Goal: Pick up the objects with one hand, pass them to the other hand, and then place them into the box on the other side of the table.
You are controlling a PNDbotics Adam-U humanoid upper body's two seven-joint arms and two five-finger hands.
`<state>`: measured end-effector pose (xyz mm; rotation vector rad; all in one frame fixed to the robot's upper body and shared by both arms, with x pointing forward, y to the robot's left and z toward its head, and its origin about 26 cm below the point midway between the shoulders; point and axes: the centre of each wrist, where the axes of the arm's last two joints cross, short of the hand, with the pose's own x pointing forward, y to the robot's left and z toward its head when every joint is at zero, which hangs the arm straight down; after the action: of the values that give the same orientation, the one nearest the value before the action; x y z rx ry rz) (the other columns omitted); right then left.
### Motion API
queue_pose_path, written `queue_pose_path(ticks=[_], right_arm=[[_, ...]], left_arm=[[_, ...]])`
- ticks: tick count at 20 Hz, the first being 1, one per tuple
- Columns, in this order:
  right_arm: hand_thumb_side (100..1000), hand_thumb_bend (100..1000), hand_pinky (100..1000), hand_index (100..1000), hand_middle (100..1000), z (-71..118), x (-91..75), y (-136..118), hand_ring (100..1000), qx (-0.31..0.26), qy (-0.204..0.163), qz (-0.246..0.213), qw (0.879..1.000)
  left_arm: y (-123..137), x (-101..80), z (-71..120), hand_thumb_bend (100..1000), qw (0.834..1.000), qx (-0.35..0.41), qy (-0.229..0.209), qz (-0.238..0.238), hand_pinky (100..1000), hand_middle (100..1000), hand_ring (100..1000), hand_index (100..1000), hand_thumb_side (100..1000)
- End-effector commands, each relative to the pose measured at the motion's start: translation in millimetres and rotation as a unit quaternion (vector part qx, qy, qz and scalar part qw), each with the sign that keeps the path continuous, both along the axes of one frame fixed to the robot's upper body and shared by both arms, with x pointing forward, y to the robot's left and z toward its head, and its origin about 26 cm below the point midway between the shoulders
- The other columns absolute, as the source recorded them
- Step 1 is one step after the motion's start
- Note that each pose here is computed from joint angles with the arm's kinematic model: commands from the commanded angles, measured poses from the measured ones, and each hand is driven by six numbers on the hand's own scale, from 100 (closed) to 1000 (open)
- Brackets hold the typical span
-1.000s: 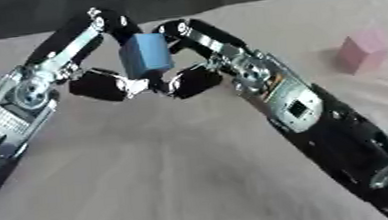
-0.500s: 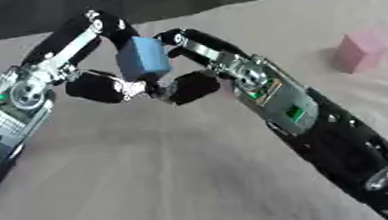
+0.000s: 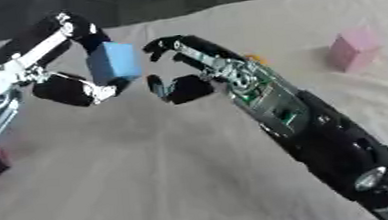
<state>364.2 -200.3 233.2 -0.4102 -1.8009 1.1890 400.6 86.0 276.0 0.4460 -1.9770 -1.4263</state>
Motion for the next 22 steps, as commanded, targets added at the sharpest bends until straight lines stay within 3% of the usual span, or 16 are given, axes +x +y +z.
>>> queue_pose_path(ticks=[1, 4, 9, 11, 15, 22], right_arm=[[258, 100, 899, 891, 786, 11.6, -2.0, -4.5, 982, -0.008, -0.016, -0.002, 1.000], [228, 100, 896, 890, 786, 12.6, -3.6, -5.2, 979, -0.009, -0.015, -0.001, 1.000], [175, 100, 883, 880, 783, 16.5, -8.3, -8.9, 969, 0.011, -0.030, -0.012, 0.999], [203, 100, 884, 876, 789, 19.7, -11.4, -11.1, 970, 0.028, -0.042, -0.020, 0.999], [340, 100, 888, 869, 795, 22.2, -16.7, -12.9, 973, 0.058, -0.050, -0.027, 0.997], [305, 100, 879, 857, 790, 23.6, -21.3, -16.7, 963, 0.073, -0.044, -0.025, 0.996]], left_arm=[[17.5, 6.2, 13.4, 102, 0.999, -0.010, -0.011, 0.031, 792, 467, 529, 503, 100], [31.3, 13.9, 14.6, 100, 0.998, -0.019, -0.006, 0.056, 798, 469, 532, 505, 100], [80.3, 27.2, 29.3, 100, 0.990, -0.058, -0.011, 0.129, 798, 473, 536, 511, 100], [107.0, 29.1, 36.2, 100, 0.984, -0.065, -0.022, 0.164, 793, 474, 540, 513, 100], [162.7, 30.9, 40.0, 100, 0.968, -0.066, -0.035, 0.240, 785, 477, 547, 518, 100], [238.9, 25.3, 28.2, 100, 0.938, -0.068, -0.025, 0.339, 785, 482, 554, 527, 100]])
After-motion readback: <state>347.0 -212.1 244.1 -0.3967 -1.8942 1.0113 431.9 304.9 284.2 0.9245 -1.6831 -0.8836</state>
